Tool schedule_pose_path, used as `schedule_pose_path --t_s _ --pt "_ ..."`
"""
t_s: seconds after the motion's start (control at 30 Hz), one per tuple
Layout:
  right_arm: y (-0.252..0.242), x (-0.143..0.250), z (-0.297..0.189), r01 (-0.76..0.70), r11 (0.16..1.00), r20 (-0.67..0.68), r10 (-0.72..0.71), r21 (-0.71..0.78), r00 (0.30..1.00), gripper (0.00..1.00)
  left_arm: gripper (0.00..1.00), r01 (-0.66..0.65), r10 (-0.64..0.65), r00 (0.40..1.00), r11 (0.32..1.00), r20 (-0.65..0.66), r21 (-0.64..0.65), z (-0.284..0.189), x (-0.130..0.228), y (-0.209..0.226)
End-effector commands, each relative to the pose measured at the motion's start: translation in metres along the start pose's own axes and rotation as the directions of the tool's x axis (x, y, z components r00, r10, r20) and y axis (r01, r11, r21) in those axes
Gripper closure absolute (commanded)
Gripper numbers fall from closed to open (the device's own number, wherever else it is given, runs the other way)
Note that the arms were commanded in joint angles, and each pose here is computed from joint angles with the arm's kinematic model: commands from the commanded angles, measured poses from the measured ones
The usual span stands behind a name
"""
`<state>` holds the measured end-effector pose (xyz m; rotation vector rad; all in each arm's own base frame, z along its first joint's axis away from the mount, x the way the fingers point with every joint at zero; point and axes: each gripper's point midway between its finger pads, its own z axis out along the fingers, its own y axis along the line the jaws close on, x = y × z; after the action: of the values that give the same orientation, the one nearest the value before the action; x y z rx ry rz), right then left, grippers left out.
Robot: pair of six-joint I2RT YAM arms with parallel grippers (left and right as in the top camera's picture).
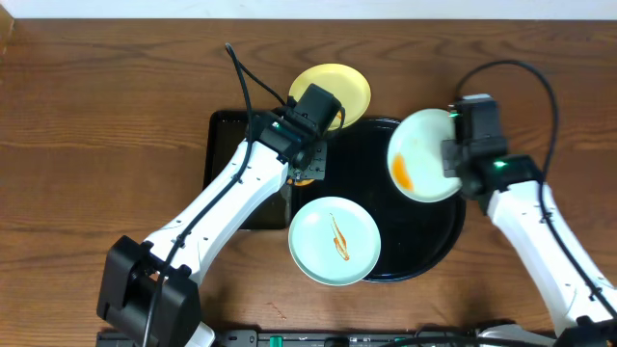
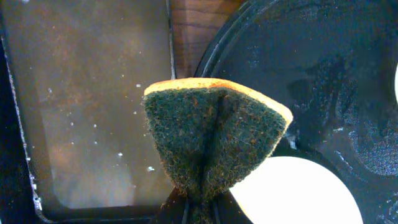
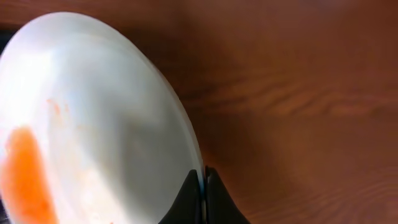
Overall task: Clean dirty plates on tray and stack at the side
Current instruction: 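Lift the scrubbed pale green plate by its rim with the right gripper, then carry the plate right and set it on the table beside the tray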
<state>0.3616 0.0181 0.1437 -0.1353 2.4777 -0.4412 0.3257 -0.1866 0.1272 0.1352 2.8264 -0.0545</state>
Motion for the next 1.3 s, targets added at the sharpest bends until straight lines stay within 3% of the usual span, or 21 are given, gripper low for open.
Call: schedule_pose_path --t_s 0.0,0.2,0.83,1.0,1.1,1.27 --pt "0.002 -0.028 -0.031 0.115 0.981 0.098 -0.132 0.157 0.986 0.99 0.92 0.01 -0.01 1.0 1.0 0.018 -0.015 -0.005 -0.001 0.005" --pt "0.012 -0.056 -0.078 0.158 0.902 0.214 -0.26 0.402 0.941 0.99 0.92 0.01 -0.01 1.0 1.0 0.018 -0.015 -0.005 -0.001 0.005" --pt "0.019 -0.059 -0.083 0.153 0.905 0.235 -0.261 0.397 0.936 0.99 0.92 0.01 -0.01 1.0 1.0 0.018 -0.015 -0.005 -0.001 0.005" --pt "0.013 -0.049 -0.067 0.037 0.949 0.231 -0.113 0.313 0.966 0.99 0.92 0.01 -0.01 1.0 1.0 0.015 -0.016 -0.005 -0.001 0.006" --pt "0.001 -0.032 -0.045 -0.095 0.972 0.165 0.06 0.216 0.984 0.99 0.92 0.009 -0.009 1.0 1.0 0.007 -0.02 -0.005 0.001 0.007" --pt "-0.042 -0.012 -0.011 -0.312 0.94 0.057 0.307 0.136 0.95 0.99 0.92 0.009 -0.009 1.0 1.0 0.007 -0.021 -0.005 0.001 0.007"
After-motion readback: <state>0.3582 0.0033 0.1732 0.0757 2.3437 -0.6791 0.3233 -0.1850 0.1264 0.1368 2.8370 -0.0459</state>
